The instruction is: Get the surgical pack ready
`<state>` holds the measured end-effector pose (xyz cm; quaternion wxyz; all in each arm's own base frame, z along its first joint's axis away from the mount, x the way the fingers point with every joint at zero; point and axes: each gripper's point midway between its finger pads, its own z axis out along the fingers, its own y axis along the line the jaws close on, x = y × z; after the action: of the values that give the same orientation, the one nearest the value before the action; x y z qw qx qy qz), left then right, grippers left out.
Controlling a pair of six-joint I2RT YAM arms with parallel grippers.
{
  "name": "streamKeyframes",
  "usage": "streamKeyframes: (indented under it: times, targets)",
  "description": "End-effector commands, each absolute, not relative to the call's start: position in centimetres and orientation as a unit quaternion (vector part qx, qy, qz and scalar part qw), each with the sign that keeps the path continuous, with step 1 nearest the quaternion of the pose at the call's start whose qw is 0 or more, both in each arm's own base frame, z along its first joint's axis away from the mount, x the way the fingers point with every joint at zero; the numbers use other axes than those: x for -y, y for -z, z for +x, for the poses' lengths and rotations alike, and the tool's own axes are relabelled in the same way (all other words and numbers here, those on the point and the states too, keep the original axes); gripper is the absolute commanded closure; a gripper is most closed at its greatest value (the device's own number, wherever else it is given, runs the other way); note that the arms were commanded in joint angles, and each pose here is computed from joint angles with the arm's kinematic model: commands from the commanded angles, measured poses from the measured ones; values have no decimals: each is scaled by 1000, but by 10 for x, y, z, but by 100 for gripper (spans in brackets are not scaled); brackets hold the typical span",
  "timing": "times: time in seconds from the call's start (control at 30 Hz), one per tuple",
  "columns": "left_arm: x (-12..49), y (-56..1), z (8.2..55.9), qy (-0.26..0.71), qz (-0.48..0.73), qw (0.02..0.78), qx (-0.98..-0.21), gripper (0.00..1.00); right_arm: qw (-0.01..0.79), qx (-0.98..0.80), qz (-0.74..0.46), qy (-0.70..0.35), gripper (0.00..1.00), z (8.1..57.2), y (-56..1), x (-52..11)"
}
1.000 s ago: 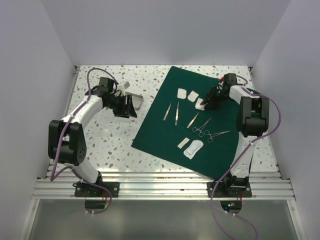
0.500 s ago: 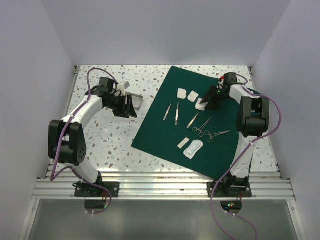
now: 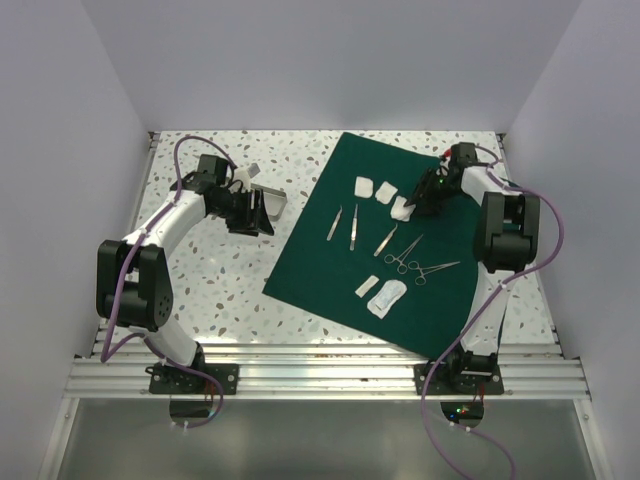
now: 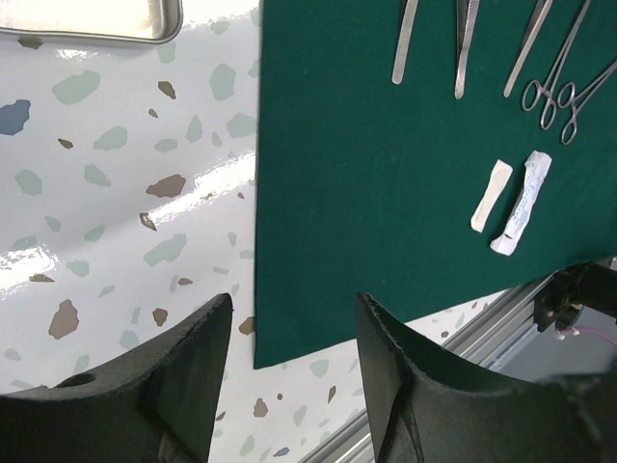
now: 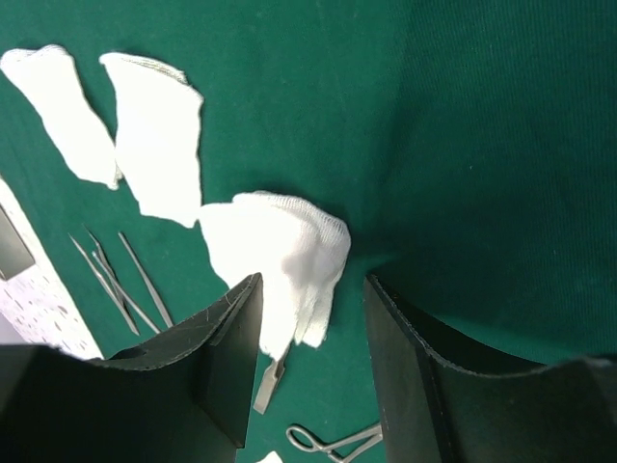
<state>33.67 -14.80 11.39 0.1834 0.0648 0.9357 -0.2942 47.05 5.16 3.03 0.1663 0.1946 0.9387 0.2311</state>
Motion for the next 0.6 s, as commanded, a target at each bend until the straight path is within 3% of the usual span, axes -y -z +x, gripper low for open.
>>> streamKeyframes:
  times: [0.0, 0.57]
  targets:
    - [152, -116, 336, 304, 80, 185, -931, 43, 166, -935, 192, -247, 50, 480, -25, -56]
    - [154, -117, 338, 307, 77, 187, -930, 43, 165, -942, 185, -228, 59, 487, -16, -61]
